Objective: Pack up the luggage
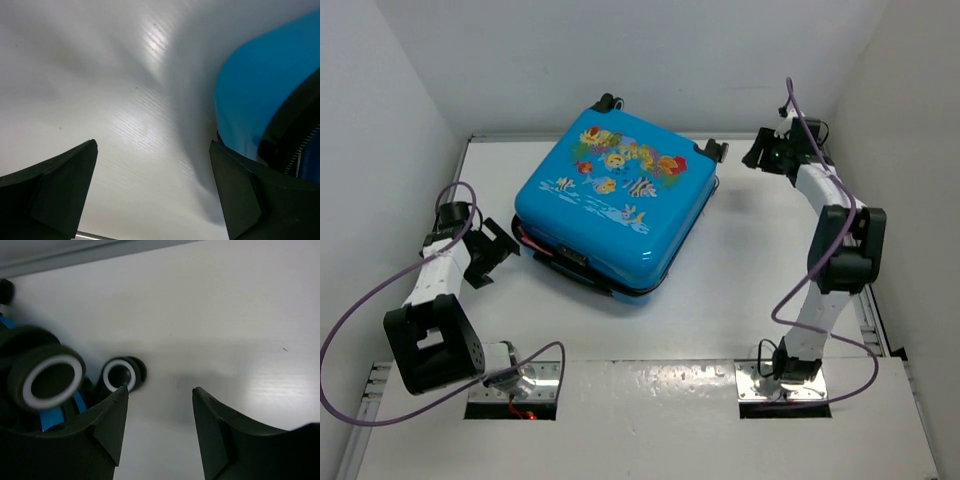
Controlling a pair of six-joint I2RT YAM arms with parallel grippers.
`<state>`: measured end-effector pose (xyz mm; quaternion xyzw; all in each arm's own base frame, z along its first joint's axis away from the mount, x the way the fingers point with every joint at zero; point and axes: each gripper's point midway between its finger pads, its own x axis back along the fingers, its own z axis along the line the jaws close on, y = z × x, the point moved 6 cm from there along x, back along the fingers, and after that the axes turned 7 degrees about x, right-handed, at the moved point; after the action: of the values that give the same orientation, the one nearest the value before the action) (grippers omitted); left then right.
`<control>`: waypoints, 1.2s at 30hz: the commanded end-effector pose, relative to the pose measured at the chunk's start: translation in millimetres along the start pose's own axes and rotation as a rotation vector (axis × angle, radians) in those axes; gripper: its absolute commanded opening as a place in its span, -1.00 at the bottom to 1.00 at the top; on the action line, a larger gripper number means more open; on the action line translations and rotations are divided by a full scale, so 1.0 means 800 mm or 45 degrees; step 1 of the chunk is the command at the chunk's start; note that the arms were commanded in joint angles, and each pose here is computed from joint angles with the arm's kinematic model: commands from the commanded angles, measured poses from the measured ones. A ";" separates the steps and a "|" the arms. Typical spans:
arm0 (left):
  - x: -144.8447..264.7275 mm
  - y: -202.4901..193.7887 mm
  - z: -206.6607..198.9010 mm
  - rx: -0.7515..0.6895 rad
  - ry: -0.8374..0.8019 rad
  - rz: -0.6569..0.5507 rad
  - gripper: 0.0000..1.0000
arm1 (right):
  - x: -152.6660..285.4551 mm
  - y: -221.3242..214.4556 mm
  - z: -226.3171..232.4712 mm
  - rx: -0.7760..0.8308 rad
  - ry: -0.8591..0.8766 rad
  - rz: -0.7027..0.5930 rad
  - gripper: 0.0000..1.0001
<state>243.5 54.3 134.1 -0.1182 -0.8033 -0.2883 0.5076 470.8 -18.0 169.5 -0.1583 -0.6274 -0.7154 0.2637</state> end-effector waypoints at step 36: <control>-0.088 -0.020 -0.154 0.034 -0.680 0.297 0.89 | -0.083 -0.118 0.187 -0.689 0.955 0.487 -0.72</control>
<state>301.0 14.5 78.6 -0.2318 -0.8449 -0.1776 0.4481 500.0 120.7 52.5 -0.0855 -0.2873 -0.8308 0.4690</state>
